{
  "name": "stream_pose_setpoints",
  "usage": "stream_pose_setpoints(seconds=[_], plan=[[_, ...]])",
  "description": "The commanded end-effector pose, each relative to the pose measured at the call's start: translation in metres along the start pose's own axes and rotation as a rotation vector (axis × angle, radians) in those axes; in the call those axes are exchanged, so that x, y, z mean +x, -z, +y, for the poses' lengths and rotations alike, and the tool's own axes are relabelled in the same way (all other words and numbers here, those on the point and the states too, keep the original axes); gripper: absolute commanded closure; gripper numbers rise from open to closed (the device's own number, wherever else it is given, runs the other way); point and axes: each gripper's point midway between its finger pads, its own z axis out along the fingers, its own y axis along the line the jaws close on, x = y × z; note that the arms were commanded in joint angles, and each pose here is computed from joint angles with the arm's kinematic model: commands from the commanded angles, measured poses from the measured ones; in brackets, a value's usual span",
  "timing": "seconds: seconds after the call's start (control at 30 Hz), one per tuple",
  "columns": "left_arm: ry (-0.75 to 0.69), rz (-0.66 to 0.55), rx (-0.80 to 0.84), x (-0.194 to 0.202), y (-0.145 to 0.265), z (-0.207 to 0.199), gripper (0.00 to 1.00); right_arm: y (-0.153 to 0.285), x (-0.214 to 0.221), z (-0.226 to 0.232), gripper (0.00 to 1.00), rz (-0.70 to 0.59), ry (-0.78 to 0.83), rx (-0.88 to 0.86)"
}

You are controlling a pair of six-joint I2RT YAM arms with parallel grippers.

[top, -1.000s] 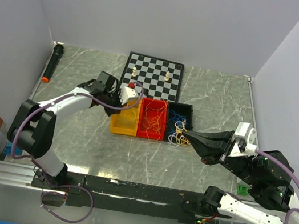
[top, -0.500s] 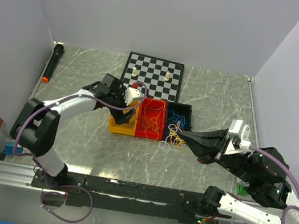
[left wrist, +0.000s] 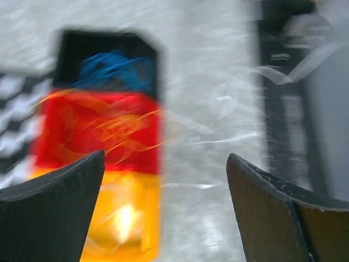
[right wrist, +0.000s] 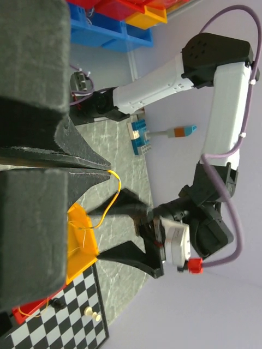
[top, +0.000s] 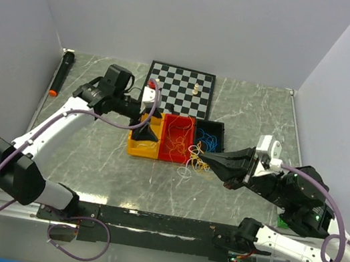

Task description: Untangle the cables

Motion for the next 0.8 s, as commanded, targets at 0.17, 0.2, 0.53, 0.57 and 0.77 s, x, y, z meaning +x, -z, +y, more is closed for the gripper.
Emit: stream_pose_setpoints(seconds=[0.17, 0.2, 0.53, 0.57, 0.77], plan=[[-0.088, -0.228, 0.554, -0.021, -0.001, -0.12, 0.03, -0.022, -0.031, 0.004, 1.0, -0.093, 0.009, -0.039], [-0.081, -0.232, 0.574, -0.023, -0.002, -0.125, 0.03, -0.025, -0.033, 0.004, 1.0, -0.099, 0.012, -0.04], [-0.033, -0.295, 0.633, -0.045, -0.01, -0.121, 0.04, -0.045, -0.046, -0.006, 1.0, -0.173, 0.013, -0.005], [-0.026, -0.296, 0.633, -0.047, -0.01, -0.119, 0.03, -0.047, -0.046, -0.006, 1.0, -0.181, 0.01, -0.004], [0.035, -0.213, 0.601, -0.051, -0.02, -0.097, 0.03, -0.054, -0.052, -0.013, 1.0, -0.203, 0.021, 0.024]])
